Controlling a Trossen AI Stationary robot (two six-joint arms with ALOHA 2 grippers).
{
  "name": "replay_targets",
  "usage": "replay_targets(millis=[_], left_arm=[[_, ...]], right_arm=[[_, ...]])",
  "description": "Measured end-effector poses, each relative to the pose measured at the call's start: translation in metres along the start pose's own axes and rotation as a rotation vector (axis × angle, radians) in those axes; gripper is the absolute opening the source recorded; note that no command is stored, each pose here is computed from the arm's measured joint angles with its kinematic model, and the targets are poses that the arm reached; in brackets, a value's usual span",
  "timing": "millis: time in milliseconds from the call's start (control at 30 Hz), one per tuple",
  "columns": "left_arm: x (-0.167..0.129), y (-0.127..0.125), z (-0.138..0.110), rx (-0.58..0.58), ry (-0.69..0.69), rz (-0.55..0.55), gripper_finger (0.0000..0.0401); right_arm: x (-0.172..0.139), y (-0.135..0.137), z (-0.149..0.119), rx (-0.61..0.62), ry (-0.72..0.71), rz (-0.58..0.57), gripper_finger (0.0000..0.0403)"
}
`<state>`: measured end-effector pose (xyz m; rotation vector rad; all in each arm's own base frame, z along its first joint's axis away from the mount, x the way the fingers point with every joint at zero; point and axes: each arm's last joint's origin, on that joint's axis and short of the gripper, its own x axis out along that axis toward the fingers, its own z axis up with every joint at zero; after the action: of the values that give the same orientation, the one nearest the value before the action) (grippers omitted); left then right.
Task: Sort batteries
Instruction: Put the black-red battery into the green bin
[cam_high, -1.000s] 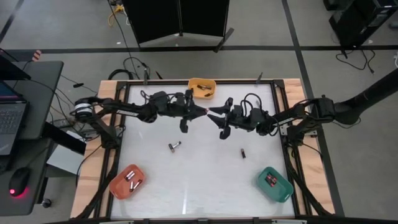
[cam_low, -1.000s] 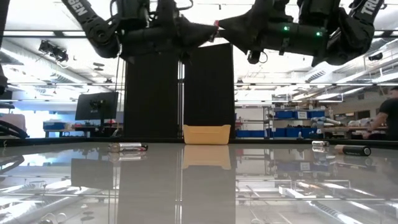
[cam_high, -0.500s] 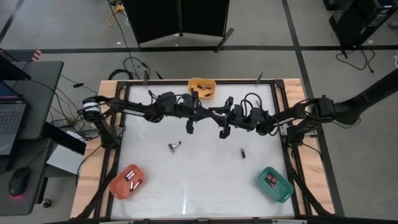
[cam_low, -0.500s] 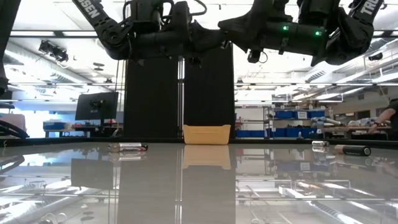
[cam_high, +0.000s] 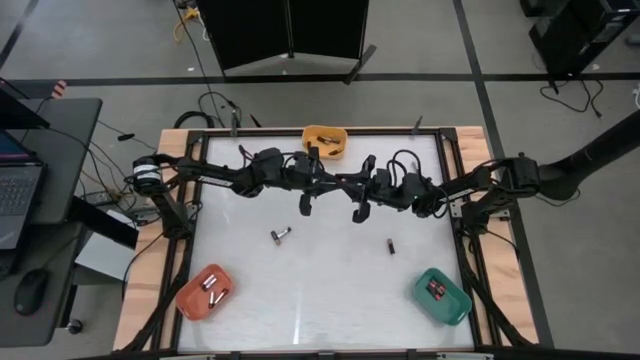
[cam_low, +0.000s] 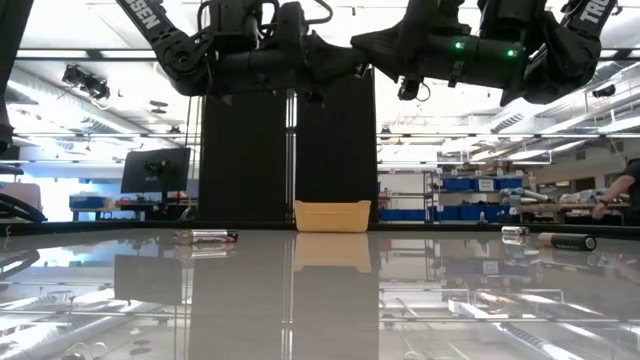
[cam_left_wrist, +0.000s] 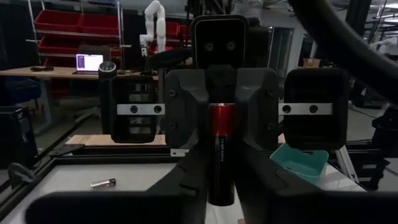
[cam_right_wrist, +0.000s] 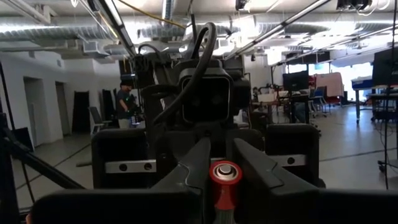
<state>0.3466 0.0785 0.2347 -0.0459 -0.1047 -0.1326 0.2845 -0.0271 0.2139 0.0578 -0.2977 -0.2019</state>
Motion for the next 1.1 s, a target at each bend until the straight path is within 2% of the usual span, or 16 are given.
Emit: replay_targets(millis=[167, 300, 400, 467, 667, 833, 1000, 1100], left_arm=[[0.000, 0.000, 0.000, 0.000, -0.001, 0.014, 0.0127], [0.000, 0.002, -0.004, 0.056, 0.051, 0.035, 0.0144], [-0.003, 0.009, -0.009, 0.111, 0.104, 0.082, 0.0146], [-0.005, 0.013, -0.011, 0.123, 0.124, 0.121, 0.0147], [-0.010, 0.024, -0.012, 0.138, 0.150, 0.161, 0.0148], [-0.013, 0.031, -0.012, 0.137, 0.154, 0.184, 0.0149], [-0.015, 0.035, -0.012, 0.177, 0.167, 0.192, 0.0149], [-0.016, 0.038, -0.013, 0.193, 0.175, 0.200, 0.0149]], right_arm=[[-0.001, 0.000, 0.008, -0.014, -0.008, 0.000, 0.0062], [-0.005, 0.000, 0.021, -0.023, 0.003, -0.005, 0.0062], [-0.009, 0.003, 0.030, -0.016, 0.066, -0.006, 0.0062], [-0.011, 0.008, 0.036, -0.005, 0.165, -0.015, 0.0062], [-0.019, 0.036, 0.058, -0.008, 0.616, -0.047, 0.0062], [-0.034, 0.062, 0.076, 0.085, 0.893, -0.087, 0.0062], [-0.055, 0.082, 0.071, 0.223, 1.148, -0.248, 0.0062], [-0.066, 0.100, 0.066, 0.332, 1.258, -0.274, 0.0062]])
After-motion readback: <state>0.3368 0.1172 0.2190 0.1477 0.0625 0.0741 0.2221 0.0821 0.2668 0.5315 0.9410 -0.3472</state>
